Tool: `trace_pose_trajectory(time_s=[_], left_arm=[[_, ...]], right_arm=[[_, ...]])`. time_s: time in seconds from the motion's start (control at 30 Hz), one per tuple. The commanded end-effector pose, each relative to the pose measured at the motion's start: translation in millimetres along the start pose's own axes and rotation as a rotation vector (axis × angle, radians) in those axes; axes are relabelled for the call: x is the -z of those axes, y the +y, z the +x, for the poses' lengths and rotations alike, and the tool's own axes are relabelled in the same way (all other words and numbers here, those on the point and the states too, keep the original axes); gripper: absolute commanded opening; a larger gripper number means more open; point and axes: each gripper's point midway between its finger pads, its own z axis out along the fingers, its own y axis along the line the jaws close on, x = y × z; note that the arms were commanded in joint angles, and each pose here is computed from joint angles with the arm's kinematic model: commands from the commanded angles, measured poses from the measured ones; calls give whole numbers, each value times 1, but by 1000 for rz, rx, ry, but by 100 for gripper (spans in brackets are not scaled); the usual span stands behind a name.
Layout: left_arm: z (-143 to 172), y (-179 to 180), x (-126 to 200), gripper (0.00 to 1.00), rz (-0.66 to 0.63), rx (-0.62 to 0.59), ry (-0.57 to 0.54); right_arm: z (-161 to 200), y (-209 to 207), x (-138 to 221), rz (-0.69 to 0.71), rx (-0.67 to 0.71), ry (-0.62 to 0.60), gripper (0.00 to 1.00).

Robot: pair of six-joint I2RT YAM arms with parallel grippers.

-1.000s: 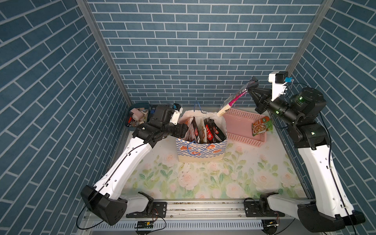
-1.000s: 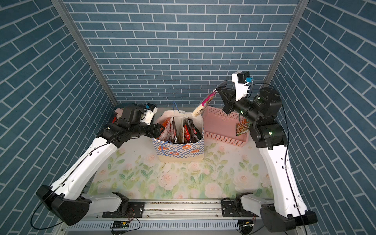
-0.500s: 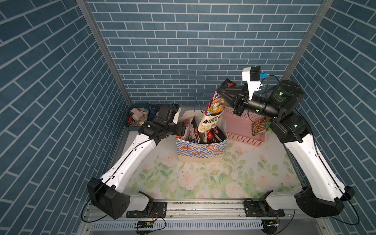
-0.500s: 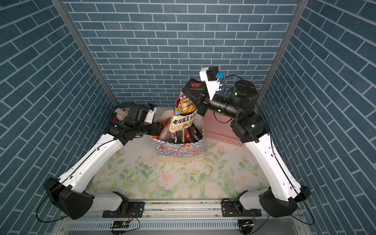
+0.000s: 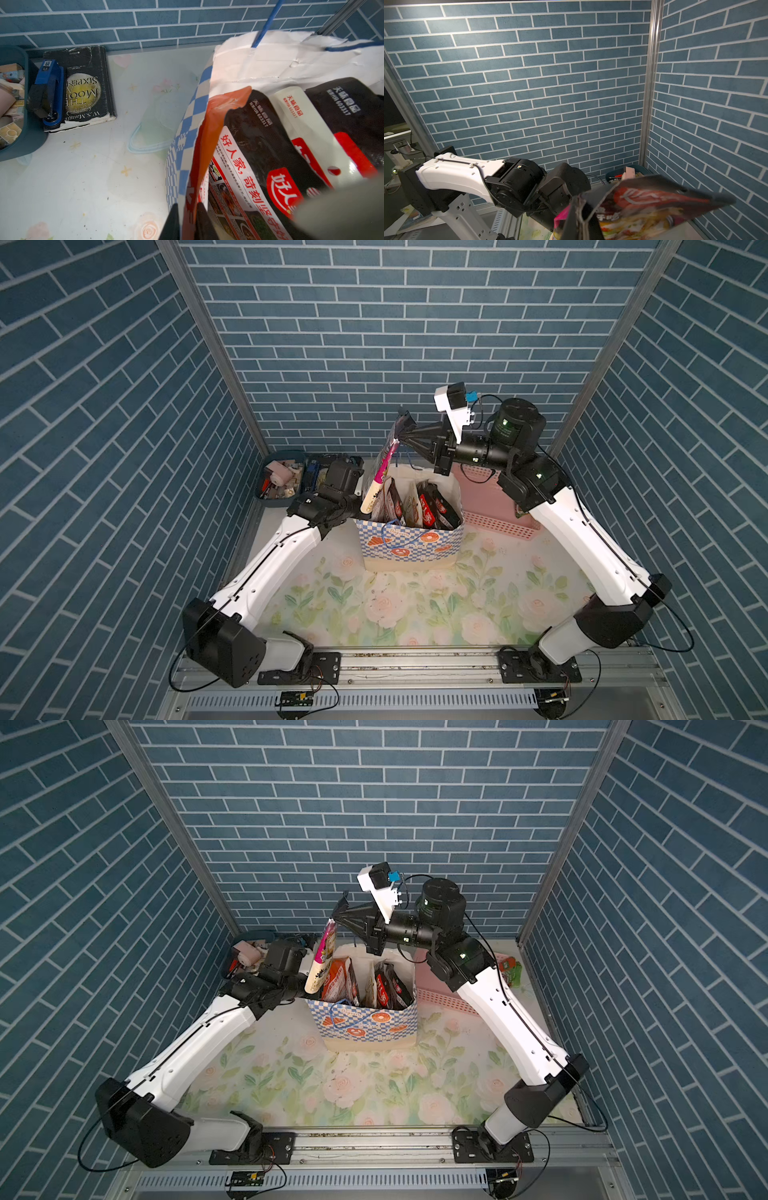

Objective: Place the condiment packets inside the bag
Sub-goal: Place the condiment packet in the paper bag.

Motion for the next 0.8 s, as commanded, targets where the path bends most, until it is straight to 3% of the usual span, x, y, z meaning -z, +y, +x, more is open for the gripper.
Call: trace_pose_trajectory(time_s=[0.0, 0.17, 0.4, 0.6, 0.77], left_arm=[[-6, 7, 6, 10, -4, 28, -43], [-6, 5, 9, 0, 35, 44, -55], [-3, 7, 8, 0, 70, 69, -57], [-8, 7, 11, 0, 72, 68, -68], [-10, 7, 14, 0, 75, 68, -69]], right_arm=[[-21, 10, 0, -58, 67, -53, 0], [0, -1, -7, -105, 51, -3, 0], [27, -30, 35, -136, -24, 34, 0], [93, -39, 49, -190, -186, 146, 0], [141, -58, 67, -104, -272, 236, 0]])
